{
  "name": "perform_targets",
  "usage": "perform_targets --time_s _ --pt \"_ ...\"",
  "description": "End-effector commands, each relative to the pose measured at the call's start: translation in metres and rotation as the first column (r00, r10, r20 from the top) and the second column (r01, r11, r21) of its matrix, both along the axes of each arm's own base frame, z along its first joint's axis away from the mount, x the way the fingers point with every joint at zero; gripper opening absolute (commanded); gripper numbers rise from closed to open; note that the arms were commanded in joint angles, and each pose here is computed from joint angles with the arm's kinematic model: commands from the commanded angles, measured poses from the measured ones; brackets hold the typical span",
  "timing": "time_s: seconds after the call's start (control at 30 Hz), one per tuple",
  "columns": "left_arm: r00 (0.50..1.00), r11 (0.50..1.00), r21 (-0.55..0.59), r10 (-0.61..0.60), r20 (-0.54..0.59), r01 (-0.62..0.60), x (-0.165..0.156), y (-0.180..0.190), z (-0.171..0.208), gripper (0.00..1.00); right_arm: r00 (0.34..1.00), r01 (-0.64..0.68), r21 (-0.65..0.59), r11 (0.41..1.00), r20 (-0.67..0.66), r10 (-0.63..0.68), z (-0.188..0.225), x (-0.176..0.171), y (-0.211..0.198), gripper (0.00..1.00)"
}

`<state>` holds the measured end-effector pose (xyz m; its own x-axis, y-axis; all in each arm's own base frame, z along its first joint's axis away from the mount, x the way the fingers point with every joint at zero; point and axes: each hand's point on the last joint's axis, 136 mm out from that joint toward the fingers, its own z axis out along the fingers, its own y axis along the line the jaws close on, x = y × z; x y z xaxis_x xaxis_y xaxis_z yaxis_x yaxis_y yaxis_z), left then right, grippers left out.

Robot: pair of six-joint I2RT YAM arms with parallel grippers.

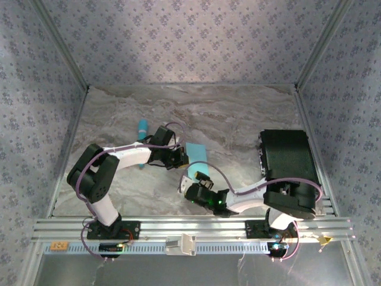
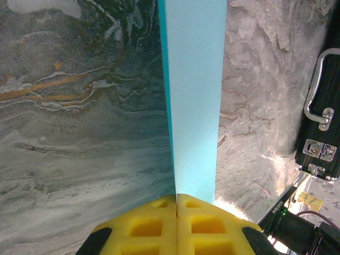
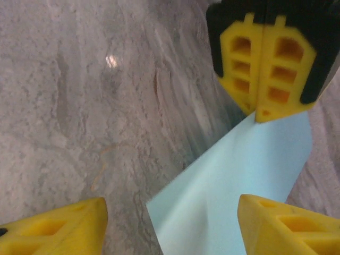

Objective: Fold a paper plane with a square sheet of paper (pick it up from the middle)
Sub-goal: Third fold the triangle at the center of the table.

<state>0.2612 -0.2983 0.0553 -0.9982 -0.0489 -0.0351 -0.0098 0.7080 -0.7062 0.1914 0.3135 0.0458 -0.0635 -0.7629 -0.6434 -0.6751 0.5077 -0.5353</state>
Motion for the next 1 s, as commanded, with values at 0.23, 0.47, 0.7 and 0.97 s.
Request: perform_targets --time_s 0.23,0.47,0.7,0.97 --pt "1.000 0.999 -0.033 -0.007 0.014 0.007 0.000 -0.002 0.010 0.05 0.997 0.054 0.032 0.998 0.056 -0.056 0.014 0.006 -0.004 0.51" --pt "1.000 1.000 -0.030 -0.003 0.013 0.004 0.000 -0.001 0.009 0.05 0.998 0.056 0.044 0.997 0.023 -0.058 0.012 0.002 -0.010 0.36" --pt "1.000 1.000 -0.030 -0.002 0.013 0.002 0.000 -0.001 0.009 0.05 0.998 0.054 0.050 0.997 0.018 -0.055 0.013 0.001 -0.010 0.27" --pt "1.000 1.000 -0.027 0.001 0.013 0.000 0.001 -0.001 0.009 0.05 0.998 0.062 0.053 0.997 0.008 -0.062 0.012 0.001 -0.011 0.19"
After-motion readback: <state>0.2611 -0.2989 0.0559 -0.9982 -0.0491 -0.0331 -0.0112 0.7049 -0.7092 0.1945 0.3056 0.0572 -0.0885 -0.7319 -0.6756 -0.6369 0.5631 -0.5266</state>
